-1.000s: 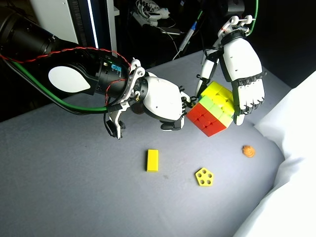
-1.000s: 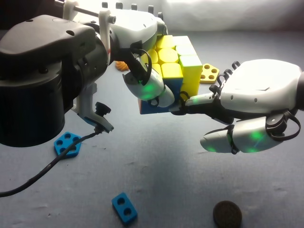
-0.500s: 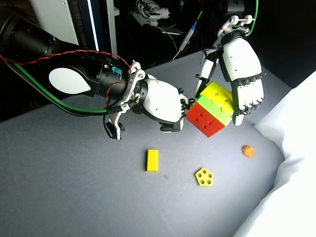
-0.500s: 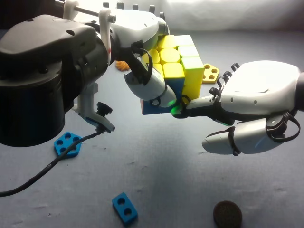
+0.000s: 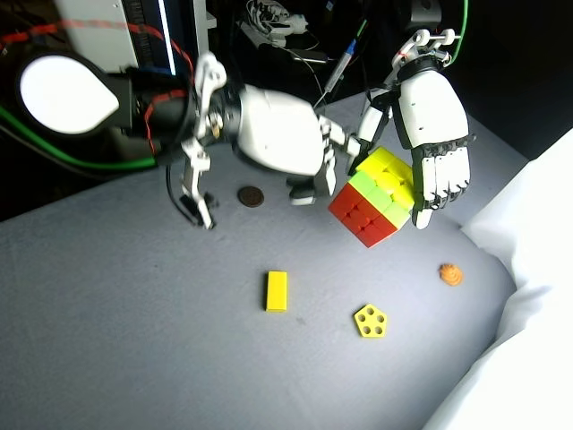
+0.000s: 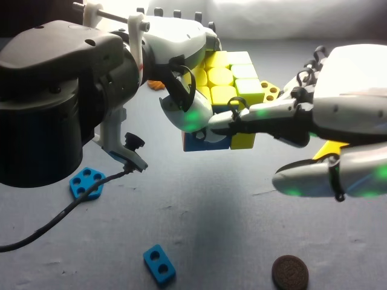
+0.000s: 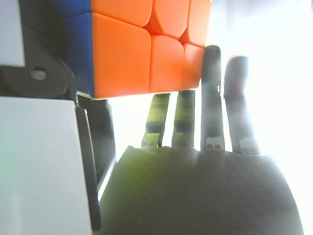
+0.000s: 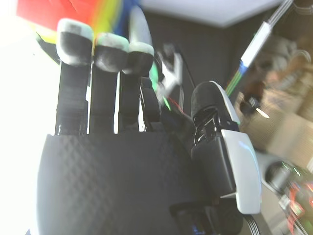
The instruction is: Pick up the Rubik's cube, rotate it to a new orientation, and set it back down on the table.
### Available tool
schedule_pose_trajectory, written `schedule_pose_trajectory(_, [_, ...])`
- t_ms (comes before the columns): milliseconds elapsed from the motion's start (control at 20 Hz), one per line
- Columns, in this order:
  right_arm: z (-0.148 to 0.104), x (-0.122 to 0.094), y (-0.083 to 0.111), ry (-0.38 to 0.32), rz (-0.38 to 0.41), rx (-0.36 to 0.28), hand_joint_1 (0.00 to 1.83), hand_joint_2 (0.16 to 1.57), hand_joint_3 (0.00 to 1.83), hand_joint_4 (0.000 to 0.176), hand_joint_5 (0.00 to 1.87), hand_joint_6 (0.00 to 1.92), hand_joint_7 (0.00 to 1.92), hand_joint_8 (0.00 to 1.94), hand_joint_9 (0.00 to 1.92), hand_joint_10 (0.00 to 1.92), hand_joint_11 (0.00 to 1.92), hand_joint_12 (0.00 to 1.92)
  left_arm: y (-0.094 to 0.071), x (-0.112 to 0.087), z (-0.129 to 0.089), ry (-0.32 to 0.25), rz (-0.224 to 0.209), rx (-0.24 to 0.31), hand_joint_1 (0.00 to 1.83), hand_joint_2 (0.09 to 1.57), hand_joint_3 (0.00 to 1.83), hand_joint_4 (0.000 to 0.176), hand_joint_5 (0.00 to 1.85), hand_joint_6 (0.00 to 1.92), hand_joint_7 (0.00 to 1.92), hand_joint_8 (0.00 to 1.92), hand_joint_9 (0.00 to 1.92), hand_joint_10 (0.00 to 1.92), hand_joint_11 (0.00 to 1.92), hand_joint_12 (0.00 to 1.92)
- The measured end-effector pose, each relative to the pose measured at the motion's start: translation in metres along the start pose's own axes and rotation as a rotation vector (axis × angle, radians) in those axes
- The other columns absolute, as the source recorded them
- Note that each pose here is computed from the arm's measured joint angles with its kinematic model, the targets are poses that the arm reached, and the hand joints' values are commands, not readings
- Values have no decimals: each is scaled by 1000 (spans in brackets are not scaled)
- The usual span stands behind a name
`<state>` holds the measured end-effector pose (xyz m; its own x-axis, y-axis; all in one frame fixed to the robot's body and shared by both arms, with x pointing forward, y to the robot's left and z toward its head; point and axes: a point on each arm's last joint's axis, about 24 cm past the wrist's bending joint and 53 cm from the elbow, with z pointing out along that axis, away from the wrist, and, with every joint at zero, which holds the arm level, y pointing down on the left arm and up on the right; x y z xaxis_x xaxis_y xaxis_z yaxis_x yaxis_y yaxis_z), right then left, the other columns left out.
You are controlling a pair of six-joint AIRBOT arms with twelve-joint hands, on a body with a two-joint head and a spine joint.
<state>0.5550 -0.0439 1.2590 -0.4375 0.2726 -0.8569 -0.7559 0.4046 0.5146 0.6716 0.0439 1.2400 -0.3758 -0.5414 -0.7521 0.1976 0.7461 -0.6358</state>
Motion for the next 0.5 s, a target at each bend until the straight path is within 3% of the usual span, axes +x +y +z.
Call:
schedule_pose_trajectory(100, [-9, -26, -7, -60, -3, 34, 0, 1387, 0, 0, 232, 8, 681, 1928, 858, 1921, 795, 1921, 0, 0, 0, 1, -1, -1, 1048, 1402, 1, 0, 505, 1562, 487, 1896, 236, 1698, 171, 1870])
schedule_pose_trajectory(150, [-11, -33, -12, -76, 5, 53, 0, 1387, 0, 0, 206, 7, 533, 1865, 740, 1921, 758, 1921, 0, 0, 0, 0, -1, -1, 1056, 1394, 0, 0, 508, 1552, 509, 1867, 257, 1679, 194, 1866])
schedule_pose_trajectory(200, [-12, -44, -23, -100, 28, 95, 0, 1375, 0, 0, 208, 8, 442, 1657, 567, 1921, 688, 1921, 0, 0, 0, 0, 0, -1, 1045, 1395, 0, 0, 495, 1589, 514, 1841, 266, 1665, 207, 1862])
schedule_pose_trajectory(250, [-11, -52, -39, -121, 70, 160, 0, 1371, 0, 0, 216, 9, 384, 1543, 482, 1885, 632, 1921, 1, 4, 0, 1, -3, 6, 1043, 1395, 1, 0, 497, 1590, 510, 1842, 267, 1662, 209, 1861])
schedule_pose_trajectory(300, [-10, -54, -46, -128, 85, 185, 0, 1370, 0, 0, 205, 5, 366, 1409, 434, 1814, 551, 1921, 2, 6, 0, 0, -4, 9, 1041, 1398, 1, 0, 506, 1587, 494, 1858, 249, 1684, 187, 1875])
schedule_pose_trajectory(350, [-10, -57, -54, -139, 107, 213, 0, 1363, 0, 0, 204, 3, 376, 1151, 386, 1639, 418, 1921, 3, 9, -1, 2, -14, 12, 1075, 1375, 0, 0, 547, 1500, 524, 1846, 274, 1676, 207, 1855])
schedule_pose_trajectory(500, [-15, -60, -81, -156, 136, 316, 0, 1333, 0, 0, 189, 3, 327, 506, 222, 1135, 34, 1797, 11, 19, -1, 5, -29, 17, 1054, 1386, 2, 0, 516, 1564, 515, 1838, 264, 1665, 202, 1845])
